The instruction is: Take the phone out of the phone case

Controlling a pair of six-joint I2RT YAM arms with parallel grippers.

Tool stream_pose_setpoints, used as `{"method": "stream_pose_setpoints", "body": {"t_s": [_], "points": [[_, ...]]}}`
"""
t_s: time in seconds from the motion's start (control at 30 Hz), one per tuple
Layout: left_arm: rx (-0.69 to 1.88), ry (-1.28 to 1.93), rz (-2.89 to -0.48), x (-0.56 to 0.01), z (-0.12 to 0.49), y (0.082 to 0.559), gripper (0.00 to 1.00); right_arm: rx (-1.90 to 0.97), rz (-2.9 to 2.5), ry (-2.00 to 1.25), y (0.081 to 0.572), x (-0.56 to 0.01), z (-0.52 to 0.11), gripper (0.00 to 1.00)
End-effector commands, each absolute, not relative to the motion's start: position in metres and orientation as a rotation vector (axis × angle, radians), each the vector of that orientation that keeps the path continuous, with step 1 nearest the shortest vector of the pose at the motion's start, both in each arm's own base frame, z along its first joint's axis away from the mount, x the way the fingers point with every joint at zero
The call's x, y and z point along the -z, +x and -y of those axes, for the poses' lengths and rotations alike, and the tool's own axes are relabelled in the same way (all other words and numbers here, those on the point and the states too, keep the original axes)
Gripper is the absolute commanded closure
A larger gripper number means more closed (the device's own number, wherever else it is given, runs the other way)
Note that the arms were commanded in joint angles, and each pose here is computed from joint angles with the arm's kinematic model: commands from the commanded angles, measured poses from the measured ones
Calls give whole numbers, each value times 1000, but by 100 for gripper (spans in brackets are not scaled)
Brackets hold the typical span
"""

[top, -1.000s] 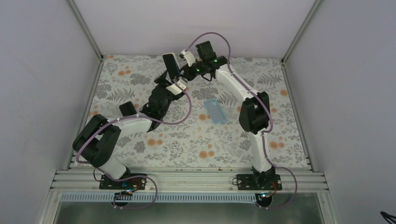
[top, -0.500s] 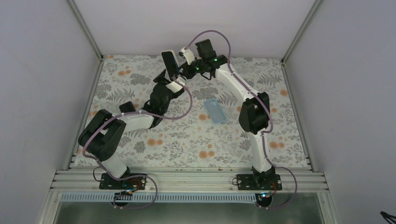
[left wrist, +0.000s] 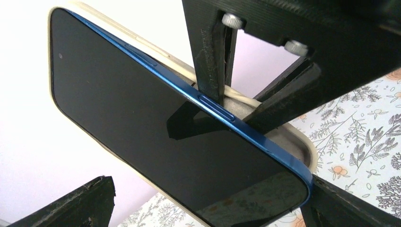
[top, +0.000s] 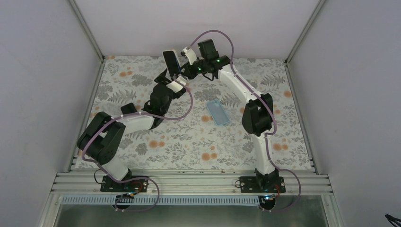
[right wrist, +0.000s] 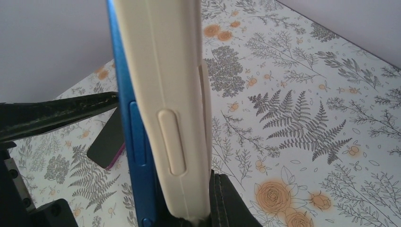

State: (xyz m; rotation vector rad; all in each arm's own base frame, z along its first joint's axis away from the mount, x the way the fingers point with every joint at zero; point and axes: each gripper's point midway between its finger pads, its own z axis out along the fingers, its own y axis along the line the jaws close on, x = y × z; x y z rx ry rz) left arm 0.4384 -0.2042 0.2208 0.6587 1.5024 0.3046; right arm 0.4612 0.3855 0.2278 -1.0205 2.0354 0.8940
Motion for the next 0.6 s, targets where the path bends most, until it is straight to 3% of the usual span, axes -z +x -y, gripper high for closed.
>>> {"method": "stream_pose_setpoints", "body": {"t_s": [0.0, 0.4, 0.57], "points": [[-307, 530, -1366, -284, 199, 444, 4, -948, -1965, -1040, 453, -248, -396, 96], [-411, 450, -1272, -320, 185, 445, 5, -956, -2001, -1058, 446, -229, -402, 96], [-465, 433, -1200, -335, 177, 436, 10, -960, -2028, -1052, 445, -219, -403, 96]]}}
